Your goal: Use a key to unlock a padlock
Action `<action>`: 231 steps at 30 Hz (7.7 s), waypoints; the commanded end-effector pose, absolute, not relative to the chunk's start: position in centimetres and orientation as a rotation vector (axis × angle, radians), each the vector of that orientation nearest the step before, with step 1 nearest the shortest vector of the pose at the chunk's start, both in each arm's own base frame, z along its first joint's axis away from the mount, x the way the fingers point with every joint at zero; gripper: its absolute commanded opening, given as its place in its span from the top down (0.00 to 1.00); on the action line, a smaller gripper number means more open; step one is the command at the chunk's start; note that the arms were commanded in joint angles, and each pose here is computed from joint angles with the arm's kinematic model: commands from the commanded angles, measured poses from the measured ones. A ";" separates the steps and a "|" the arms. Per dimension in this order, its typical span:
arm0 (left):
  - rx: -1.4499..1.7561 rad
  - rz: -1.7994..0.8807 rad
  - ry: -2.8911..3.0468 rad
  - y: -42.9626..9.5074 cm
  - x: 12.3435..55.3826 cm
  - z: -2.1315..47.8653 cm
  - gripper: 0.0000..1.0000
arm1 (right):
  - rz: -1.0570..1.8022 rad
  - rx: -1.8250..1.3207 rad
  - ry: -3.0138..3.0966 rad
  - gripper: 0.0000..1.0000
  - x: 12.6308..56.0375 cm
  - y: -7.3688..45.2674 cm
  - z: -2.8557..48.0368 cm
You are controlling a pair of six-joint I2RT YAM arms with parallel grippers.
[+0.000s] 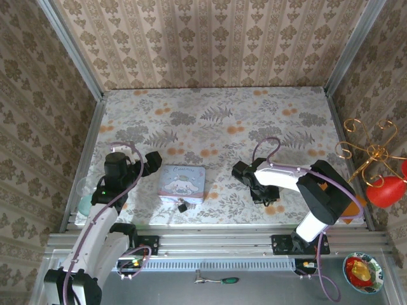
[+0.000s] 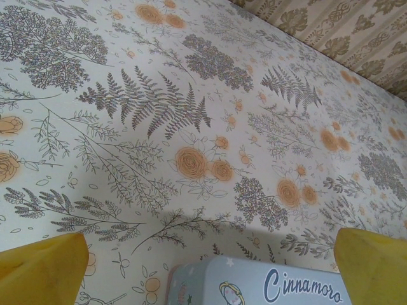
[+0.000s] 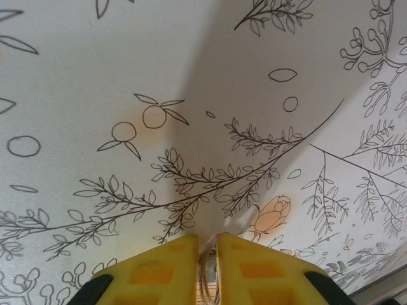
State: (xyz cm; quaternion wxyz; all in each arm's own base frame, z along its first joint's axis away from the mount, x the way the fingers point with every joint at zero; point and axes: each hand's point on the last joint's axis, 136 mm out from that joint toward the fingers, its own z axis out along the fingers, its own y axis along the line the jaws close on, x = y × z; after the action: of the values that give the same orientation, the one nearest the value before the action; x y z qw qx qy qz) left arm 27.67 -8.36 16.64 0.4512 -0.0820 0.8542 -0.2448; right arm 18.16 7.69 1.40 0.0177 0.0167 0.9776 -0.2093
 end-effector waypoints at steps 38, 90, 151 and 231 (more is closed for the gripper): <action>1.201 -1.038 1.448 -36.2 17.2 21.0 0.09 | 0.788 0.154 2.449 1.00 24.4 21.8 24.3; 1.207 -0.675 1.485 -33.7 23.3 20.3 1.00 | 0.876 0.350 2.369 0.45 25.3 21.9 25.5; 1.375 -0.349 1.262 -34.1 21.8 21.2 1.00 | 1.255 0.763 2.405 0.83 25.7 26.4 21.4; -0.070 -1.488 1.895 -28.0 27.9 29.8 1.00 | 1.322 0.406 1.822 0.79 30.2 29.4 26.2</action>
State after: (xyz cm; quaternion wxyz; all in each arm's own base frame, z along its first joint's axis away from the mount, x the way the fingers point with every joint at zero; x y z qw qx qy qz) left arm 27.73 -28.76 27.49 0.3231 -0.0290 0.7535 -0.5718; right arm 29.77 30.42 25.79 0.4011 0.1471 0.7244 0.5410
